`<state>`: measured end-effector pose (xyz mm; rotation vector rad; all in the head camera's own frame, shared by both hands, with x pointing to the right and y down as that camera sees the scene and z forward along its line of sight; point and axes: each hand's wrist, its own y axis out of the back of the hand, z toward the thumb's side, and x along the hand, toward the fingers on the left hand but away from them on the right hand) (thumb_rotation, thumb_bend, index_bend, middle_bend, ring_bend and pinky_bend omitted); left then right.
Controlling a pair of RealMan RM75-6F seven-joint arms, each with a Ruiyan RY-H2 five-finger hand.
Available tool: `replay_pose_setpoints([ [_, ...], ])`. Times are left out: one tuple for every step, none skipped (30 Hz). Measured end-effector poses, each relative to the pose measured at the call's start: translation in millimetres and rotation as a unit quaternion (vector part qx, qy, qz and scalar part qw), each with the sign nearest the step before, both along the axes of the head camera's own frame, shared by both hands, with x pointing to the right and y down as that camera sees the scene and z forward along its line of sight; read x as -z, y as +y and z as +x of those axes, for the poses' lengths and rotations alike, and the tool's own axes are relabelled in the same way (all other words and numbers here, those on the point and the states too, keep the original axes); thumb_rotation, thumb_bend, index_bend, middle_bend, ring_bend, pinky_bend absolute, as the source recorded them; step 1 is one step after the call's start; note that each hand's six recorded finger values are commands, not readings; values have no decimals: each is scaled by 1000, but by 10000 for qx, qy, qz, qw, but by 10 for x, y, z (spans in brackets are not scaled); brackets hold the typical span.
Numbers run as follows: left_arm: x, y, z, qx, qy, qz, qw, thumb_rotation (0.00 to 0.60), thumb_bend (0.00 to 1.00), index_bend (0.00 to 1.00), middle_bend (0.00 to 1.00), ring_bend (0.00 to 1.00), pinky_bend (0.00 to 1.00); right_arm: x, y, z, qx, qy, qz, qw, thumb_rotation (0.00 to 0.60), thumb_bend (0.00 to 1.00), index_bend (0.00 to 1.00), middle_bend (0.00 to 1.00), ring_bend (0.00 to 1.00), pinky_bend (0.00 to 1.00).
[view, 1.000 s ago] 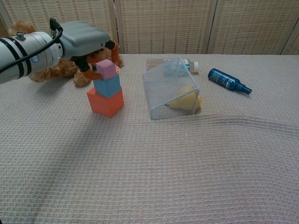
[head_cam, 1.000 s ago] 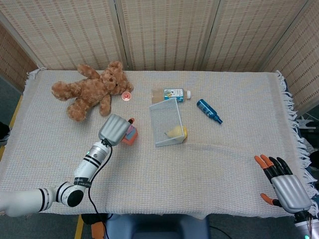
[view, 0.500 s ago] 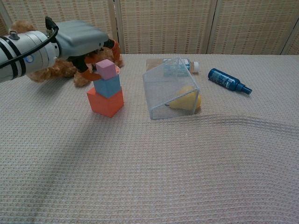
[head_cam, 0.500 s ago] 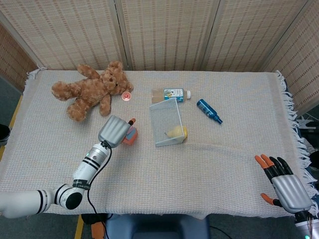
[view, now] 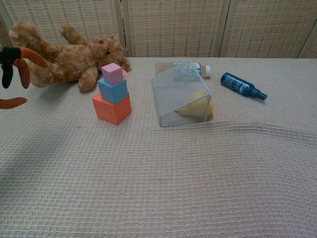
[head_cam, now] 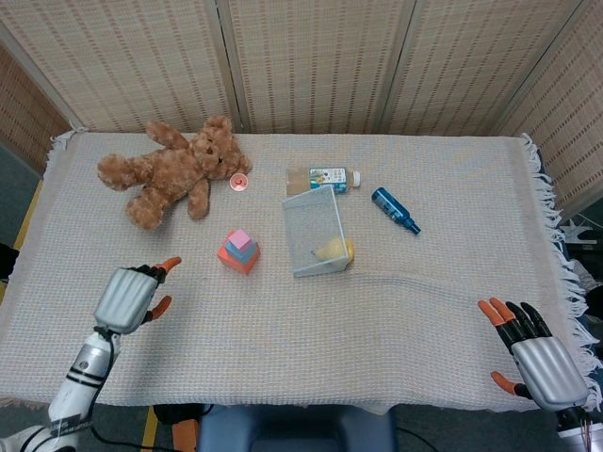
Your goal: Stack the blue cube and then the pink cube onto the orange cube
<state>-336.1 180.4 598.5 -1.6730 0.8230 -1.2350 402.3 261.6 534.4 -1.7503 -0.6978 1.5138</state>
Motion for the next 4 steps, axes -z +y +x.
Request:
replay_pose_setpoints([
  [46, 118, -142, 178, 145, 42, 9997, 600, 309, 214, 66, 30, 233, 1, 10, -9, 19, 0, 8, 10000, 600, 85, 0, 0, 0, 0],
  [111, 293, -338, 392, 293, 93, 9988, 600, 312, 213, 42, 9, 214, 1, 15, -18, 38, -4, 14, 10000, 600, 84, 0, 0, 0, 0],
  [180, 474, -522, 548, 382, 129, 9977, 600, 313, 211, 32, 2, 207, 1, 20, -28, 59, -11, 21, 10000, 600, 85, 0, 0, 0, 0],
  [214, 557, -601, 602, 409, 141, 9972, 600, 313, 208, 23, 0, 203, -4, 28, -36, 76, -13, 23, 10000, 600, 85, 0, 0, 0, 0],
])
